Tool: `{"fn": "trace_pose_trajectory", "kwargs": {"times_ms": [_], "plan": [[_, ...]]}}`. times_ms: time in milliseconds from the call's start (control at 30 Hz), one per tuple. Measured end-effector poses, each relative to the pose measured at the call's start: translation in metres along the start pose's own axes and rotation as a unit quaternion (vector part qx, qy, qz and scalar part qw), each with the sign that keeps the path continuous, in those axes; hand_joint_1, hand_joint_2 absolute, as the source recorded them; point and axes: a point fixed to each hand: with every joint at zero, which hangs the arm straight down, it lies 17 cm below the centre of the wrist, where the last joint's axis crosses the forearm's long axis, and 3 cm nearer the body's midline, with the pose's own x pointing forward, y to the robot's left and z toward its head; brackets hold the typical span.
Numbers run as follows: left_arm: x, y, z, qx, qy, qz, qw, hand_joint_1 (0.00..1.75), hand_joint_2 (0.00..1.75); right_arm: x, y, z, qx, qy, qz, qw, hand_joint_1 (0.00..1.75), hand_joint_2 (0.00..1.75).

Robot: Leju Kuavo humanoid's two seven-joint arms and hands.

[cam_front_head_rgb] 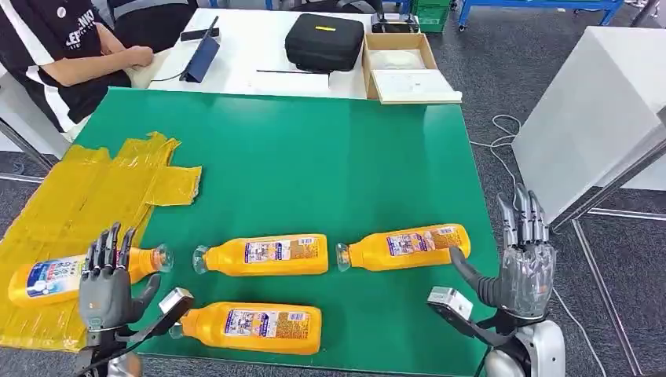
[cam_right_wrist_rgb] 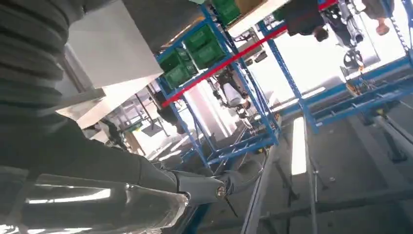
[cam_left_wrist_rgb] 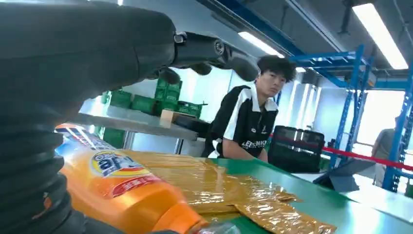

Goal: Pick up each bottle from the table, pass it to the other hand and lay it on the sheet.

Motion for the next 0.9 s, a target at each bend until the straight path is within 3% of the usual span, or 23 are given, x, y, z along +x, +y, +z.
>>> {"fn": "trace_pose_trajectory", "kwargs": {"times_ms": [267, 500, 700, 900], "plan": [[0.061, 0.015, -0.017, 0.032, -0.046, 0.035, 0.998, 0.0, 1.75, -0.039, 0.034, -0.008, 0.123, 0.03, 0.05, 0.991, 0.0, 1.75], [0.08, 0.029, -0.024, 0.077, -0.016, 0.131, 0.988, 0.0, 1.75, -0.057, 0.045, -0.002, 0.168, 0.051, 0.076, 0.982, 0.0, 1.75], [0.11, 0.023, -0.017, 0.078, -0.007, 0.217, 0.973, 0.0, 1.75, -0.074, 0.074, 0.014, 0.257, 0.067, 0.071, 0.961, 0.0, 1.75], [0.152, 0.022, -0.016, 0.068, -0.038, 0.261, 0.962, 0.0, 1.75, -0.089, 0.084, 0.018, 0.305, 0.052, 0.085, 0.947, 0.0, 1.75]]}}
